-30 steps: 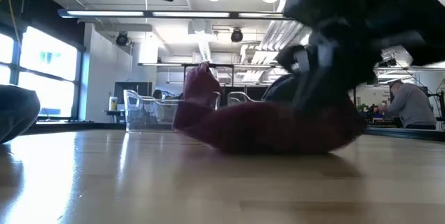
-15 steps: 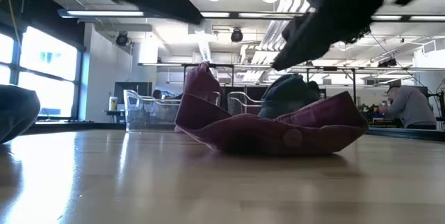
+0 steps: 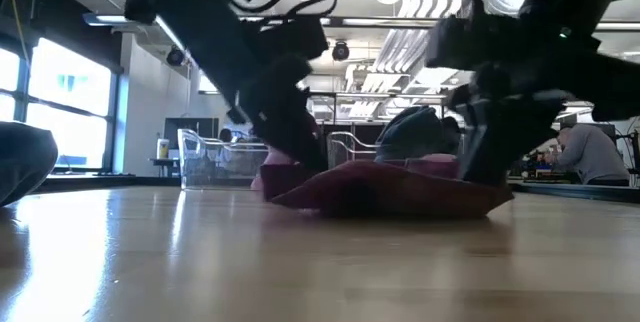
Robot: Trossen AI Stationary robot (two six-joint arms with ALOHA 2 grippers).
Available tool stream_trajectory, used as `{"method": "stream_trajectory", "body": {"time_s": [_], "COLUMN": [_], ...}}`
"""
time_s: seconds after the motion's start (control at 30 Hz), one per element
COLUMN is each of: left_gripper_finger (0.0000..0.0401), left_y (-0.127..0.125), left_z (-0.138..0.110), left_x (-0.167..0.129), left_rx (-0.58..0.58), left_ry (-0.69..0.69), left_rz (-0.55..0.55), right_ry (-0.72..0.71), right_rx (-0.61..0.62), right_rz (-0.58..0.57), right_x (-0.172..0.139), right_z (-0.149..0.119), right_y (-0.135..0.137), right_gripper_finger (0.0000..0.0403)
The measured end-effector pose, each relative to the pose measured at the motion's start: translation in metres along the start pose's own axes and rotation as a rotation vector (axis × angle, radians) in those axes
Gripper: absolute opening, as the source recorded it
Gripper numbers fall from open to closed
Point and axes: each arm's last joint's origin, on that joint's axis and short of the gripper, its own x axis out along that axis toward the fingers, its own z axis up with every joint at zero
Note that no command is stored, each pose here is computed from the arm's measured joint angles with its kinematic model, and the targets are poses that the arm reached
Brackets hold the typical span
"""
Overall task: Pick & Place hat
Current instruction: Put the red cap into the left transparent bin
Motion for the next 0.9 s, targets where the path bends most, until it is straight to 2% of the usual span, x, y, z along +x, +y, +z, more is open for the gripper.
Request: {"method": "stream_trajectory", "body": {"time_s": [0.07, 0.17, 0.27, 0.4, 0.53, 0.67, 0.8, 0.9], "left_gripper_finger": [0.0151, 0.0151, 0.0151, 0.0151, 0.0151, 0.0151, 0.0151, 0.0151], "left_y": [-0.001, -0.014, -0.032, -0.049, -0.054, -0.048, -0.027, -0.014], "left_z": [0.006, 0.02, 0.039, 0.049, 0.045, 0.038, 0.024, 0.026], "left_x": [-0.005, -0.02, -0.038, -0.043, -0.02, 0.015, 0.045, 0.047], "left_rx": [0.007, 0.052, 0.093, 0.141, 0.138, 0.108, 0.054, 0.019], "left_ry": [0.008, -0.018, -0.095, -0.131, -0.146, -0.111, 0.039, 0.115], "left_rz": [0.067, 0.104, 0.072, -0.032, -0.118, -0.154, -0.083, -0.04], "right_ry": [0.035, 0.046, -0.012, -0.116, -0.165, -0.129, -0.042, 0.036], "right_rx": [0.021, 0.027, 0.026, 0.042, 0.038, 0.005, -0.017, -0.027], "right_rz": [-0.049, -0.12, -0.122, -0.047, 0.06, 0.04, 0.08, 0.154], "right_x": [-0.004, -0.011, -0.018, -0.023, -0.018, -0.005, 0.009, 0.009], "right_z": [-0.005, -0.008, -0.003, 0.007, 0.014, 0.01, 0.004, -0.001], "right_y": [-0.003, -0.007, -0.006, 0.001, 0.008, 0.009, 0.009, 0.009], "right_gripper_finger": [0.0013, 0.0019, 0.0011, 0.0003, 0.0005, 0.0002, 0.0003, 0.0002]}}
